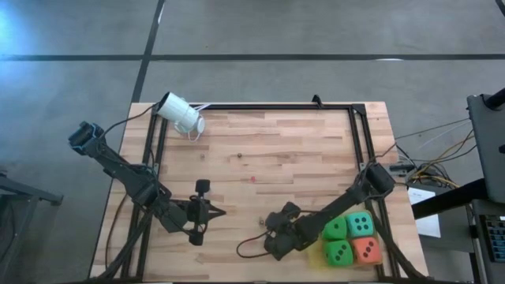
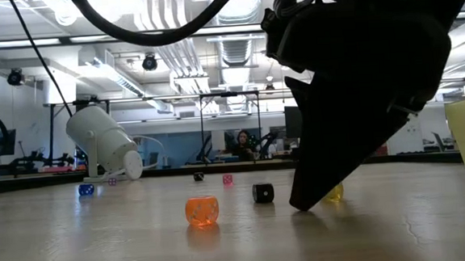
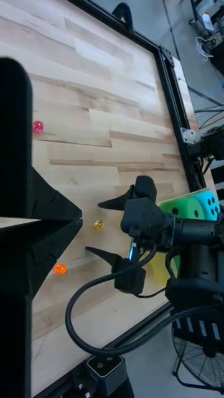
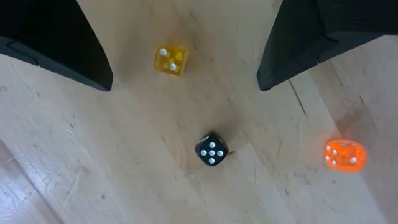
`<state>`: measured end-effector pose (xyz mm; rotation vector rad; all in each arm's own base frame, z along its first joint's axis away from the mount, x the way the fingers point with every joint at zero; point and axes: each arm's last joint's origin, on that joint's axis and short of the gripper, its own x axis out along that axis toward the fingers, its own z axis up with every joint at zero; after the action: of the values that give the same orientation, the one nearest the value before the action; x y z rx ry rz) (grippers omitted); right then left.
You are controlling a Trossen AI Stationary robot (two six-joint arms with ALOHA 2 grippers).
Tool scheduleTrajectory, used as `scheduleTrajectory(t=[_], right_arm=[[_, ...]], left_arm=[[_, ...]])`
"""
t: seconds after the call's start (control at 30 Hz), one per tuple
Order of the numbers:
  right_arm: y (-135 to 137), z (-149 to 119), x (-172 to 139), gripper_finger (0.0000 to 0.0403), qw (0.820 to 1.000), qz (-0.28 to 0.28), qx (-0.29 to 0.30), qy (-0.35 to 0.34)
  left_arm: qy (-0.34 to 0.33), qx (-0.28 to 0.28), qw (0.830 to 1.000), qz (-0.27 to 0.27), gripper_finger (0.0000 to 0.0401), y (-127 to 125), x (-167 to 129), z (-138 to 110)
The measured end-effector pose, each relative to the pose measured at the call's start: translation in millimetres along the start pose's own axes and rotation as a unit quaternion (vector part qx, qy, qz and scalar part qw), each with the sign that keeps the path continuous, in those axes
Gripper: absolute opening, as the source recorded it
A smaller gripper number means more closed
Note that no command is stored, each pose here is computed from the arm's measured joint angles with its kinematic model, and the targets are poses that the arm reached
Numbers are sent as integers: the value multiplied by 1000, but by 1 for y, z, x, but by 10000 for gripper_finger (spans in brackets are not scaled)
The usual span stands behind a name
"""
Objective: Pick & Place Dice
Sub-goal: Put the small yellow die into the yellow bin
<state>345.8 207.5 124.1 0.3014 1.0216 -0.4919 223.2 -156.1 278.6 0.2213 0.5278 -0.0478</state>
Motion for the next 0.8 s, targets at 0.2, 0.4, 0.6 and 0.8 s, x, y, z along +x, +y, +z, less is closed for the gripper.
scheduleTrajectory(t=[0.2,0.4,0.6,0.8], right_arm=[[-1,-1,1,358,1000,1,3,1],[-1,-1,2,293,1000,1,21,4],[-2,-2,2,232,1000,-3,29,6],[-2,-2,2,180,1000,-4,27,7]], left_arm=[[0,0,1000,0,6,0,0,0],[0,0,1000,0,6,0,0,0],[0,0,1000,0,6,0,0,0],[0,0,1000,0,6,0,0,0]])
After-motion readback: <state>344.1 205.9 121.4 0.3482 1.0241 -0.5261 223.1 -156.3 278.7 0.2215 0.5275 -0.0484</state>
